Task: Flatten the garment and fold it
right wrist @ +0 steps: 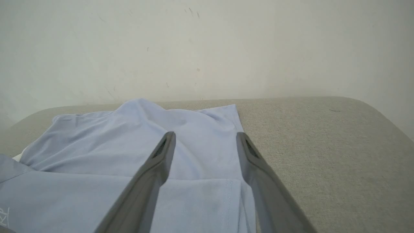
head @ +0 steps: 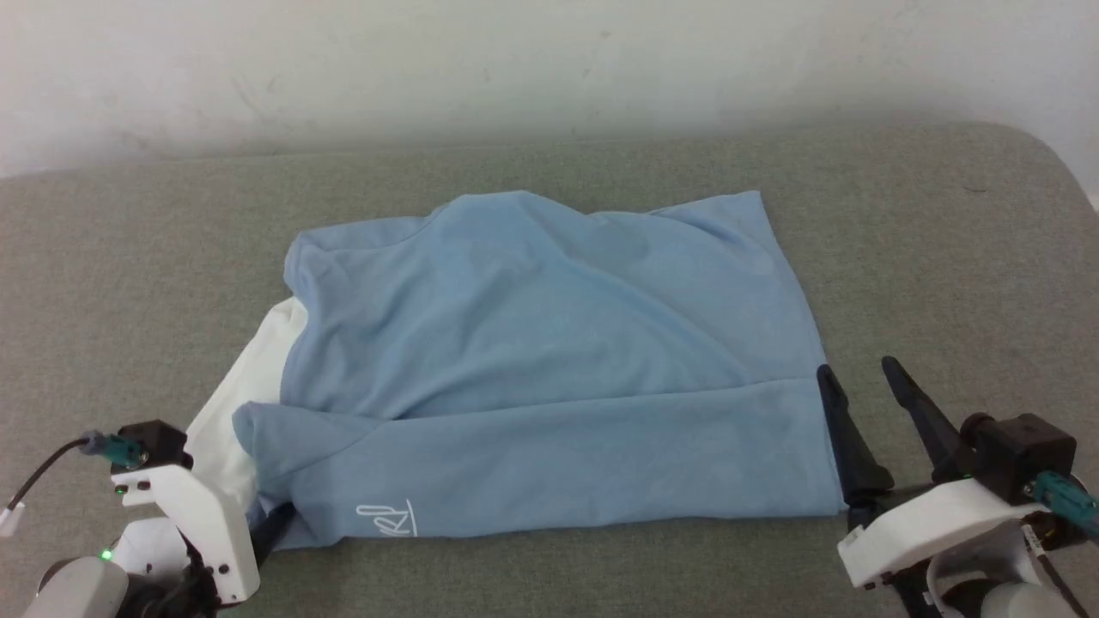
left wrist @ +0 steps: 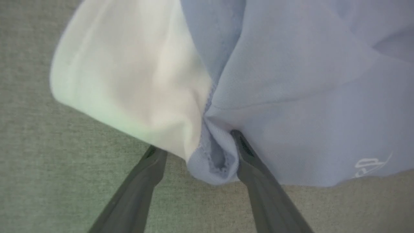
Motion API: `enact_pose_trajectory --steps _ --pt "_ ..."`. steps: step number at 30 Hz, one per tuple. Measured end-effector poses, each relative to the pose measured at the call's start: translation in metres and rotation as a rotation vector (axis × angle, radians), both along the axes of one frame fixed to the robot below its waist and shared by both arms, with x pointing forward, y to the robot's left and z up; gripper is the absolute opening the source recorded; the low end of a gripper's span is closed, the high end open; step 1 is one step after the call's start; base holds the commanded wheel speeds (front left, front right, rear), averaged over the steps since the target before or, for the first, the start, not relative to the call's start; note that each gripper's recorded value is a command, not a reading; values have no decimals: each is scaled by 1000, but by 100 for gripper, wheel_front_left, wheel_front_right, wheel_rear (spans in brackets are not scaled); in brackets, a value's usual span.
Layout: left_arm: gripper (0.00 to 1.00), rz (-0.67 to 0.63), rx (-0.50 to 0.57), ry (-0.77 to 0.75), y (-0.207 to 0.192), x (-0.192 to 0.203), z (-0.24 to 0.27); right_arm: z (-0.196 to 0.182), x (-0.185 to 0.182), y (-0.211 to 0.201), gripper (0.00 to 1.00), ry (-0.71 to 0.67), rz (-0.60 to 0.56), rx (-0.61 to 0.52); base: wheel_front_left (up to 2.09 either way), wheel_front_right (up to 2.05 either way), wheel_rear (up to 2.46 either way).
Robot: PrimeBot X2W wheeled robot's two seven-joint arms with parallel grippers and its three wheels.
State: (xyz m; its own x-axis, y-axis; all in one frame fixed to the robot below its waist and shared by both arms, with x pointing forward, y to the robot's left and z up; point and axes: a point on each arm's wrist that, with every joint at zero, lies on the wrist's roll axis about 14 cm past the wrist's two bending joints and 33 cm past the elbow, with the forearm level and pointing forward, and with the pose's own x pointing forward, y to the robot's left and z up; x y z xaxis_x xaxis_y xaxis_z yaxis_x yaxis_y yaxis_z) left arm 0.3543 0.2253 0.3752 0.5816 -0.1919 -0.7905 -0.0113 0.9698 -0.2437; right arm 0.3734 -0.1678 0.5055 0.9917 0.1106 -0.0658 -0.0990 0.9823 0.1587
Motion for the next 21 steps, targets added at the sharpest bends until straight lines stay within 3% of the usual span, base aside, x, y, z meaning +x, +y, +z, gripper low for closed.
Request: enact_pose_trajectory --steps 1,3,7,12,21 --pt "74 -8 2 13 -1 1 -2 -2 -1 -2 100 13 -4 -1 0 0 0" --pt "0 -22 2 28 -4 3 -4 -5 -2 -9 100 38 -22 8 0 0 0" --pt "0 -41 -21 35 -11 6 -6 -29 -8 -25 100 184 -35 -11 0 0 0" --pt "0 -33 -27 -3 -11 8 -2 -79 -24 -37 100 477 -11 -15 0 0 0" --pt "0 -22 -61 -110 -20 11 19 -128 -21 -16 100 776 108 7 0 0 0"
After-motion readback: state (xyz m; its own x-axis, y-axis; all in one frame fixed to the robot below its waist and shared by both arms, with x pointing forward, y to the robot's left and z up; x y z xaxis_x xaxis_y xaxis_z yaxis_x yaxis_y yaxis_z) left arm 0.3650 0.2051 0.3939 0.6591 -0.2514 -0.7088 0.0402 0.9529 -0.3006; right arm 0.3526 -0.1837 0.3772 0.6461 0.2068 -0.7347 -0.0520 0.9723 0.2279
